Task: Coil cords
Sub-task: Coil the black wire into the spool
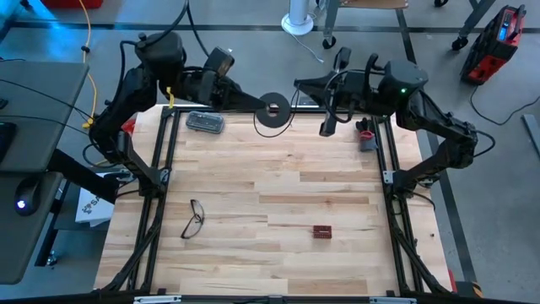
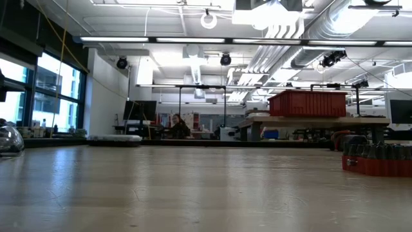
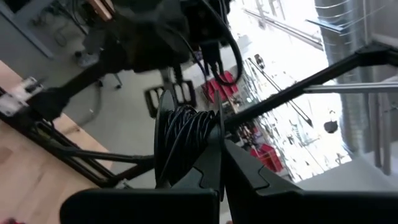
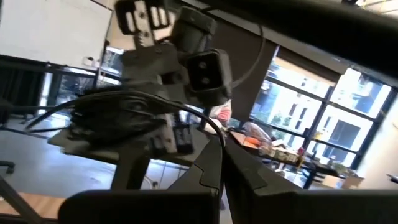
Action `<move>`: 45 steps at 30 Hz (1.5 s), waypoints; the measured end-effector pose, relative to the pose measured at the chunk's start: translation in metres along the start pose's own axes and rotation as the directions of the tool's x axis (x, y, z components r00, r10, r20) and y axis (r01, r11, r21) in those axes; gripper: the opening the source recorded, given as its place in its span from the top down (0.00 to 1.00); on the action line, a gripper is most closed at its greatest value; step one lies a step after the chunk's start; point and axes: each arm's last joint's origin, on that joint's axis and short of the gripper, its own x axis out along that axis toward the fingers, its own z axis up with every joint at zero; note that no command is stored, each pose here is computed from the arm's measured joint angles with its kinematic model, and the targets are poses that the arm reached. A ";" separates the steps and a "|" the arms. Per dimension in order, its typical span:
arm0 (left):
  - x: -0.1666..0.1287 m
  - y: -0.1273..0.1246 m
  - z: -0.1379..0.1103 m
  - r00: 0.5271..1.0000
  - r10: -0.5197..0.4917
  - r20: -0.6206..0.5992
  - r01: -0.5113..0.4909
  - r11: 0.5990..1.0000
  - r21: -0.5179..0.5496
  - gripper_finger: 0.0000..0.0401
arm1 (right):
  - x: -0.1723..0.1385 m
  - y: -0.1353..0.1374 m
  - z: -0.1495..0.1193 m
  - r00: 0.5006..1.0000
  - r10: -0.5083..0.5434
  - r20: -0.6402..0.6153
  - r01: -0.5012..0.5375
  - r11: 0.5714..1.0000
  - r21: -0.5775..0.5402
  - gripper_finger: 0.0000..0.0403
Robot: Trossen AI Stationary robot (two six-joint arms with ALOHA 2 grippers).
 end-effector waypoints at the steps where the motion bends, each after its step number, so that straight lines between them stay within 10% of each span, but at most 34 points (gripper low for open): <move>1: 0.000 0.001 0.001 1.000 0.004 0.004 -0.004 1.000 0.007 1.00 | 0.000 0.001 0.000 1.000 0.007 0.003 -0.007 1.000 0.002 1.00; 29: 0.033 0.008 -0.017 0.995 -0.013 -0.097 0.006 0.997 -0.074 1.00 | 0.000 -0.013 0.000 0.997 -0.069 0.025 0.069 0.997 -0.023 1.00; 45: 0.083 0.006 0.003 0.865 -0.495 -0.079 0.487 0.867 -0.104 1.00 | 0.021 -0.016 -0.013 0.980 0.148 0.133 -0.156 0.987 0.045 1.00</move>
